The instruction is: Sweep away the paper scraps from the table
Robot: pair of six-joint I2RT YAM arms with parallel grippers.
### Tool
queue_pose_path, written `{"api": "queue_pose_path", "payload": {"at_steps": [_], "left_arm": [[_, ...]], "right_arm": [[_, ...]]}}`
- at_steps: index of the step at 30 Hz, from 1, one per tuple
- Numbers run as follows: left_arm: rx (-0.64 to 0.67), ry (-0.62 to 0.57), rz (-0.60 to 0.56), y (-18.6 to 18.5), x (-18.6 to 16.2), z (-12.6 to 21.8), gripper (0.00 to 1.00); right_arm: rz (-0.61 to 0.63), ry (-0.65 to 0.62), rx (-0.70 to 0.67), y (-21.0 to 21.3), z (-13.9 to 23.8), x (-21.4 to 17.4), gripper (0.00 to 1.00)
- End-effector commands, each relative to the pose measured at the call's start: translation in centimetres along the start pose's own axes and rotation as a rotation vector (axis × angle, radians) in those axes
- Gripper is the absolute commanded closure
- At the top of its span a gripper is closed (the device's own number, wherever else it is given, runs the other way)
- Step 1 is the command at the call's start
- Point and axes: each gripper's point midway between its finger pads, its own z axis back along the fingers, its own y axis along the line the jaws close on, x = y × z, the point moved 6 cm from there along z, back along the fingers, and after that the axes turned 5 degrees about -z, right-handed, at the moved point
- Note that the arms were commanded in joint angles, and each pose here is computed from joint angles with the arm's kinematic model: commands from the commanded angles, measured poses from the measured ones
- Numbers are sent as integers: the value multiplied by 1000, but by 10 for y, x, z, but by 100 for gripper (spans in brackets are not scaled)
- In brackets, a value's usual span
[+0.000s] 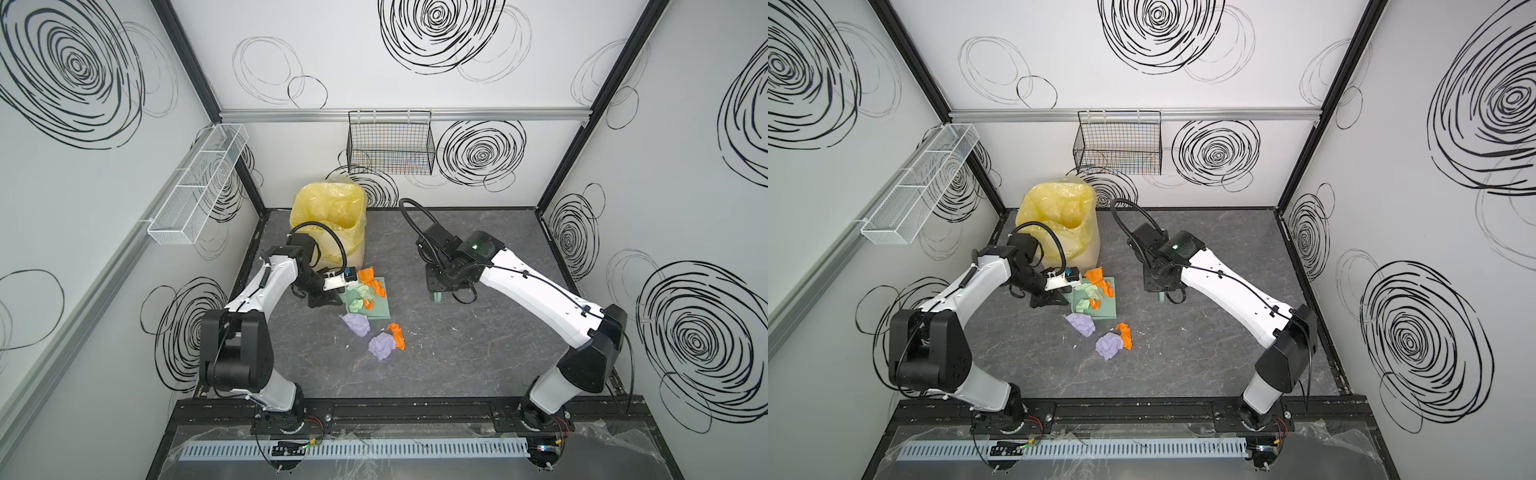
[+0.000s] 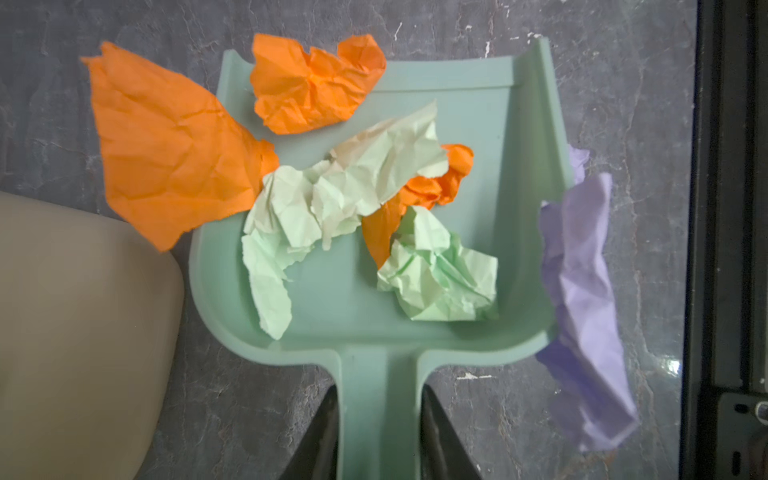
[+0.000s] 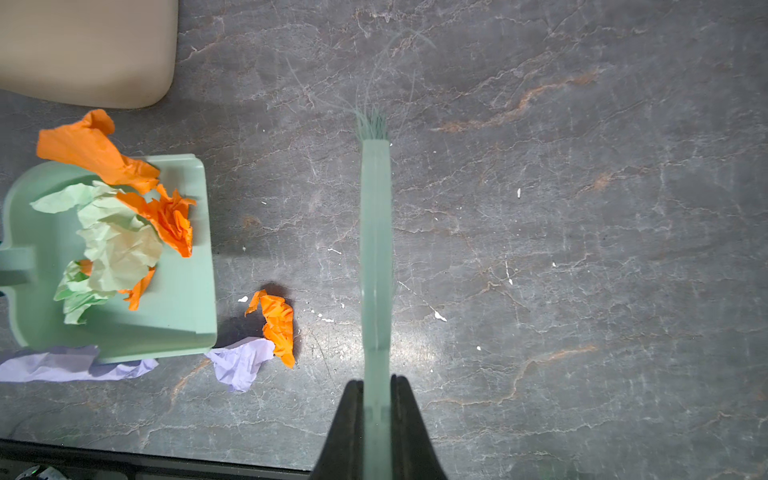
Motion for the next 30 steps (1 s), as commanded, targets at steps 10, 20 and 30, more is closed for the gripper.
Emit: {"api": "queue_pose_path", "payload": {"at_steps": [10, 20, 30], "left_arm": [[13, -14, -92, -16, 39, 70, 100], [56, -44, -145, -25, 66, 105, 100], [92, -5, -189, -29, 77, 114, 100]], "right_arm": [[-19, -29, 22, -7, -2, -1, 100], [-18, -27, 31, -8, -3, -3, 100], [-20, -25, 46, -8, -8, -4, 100]]}}
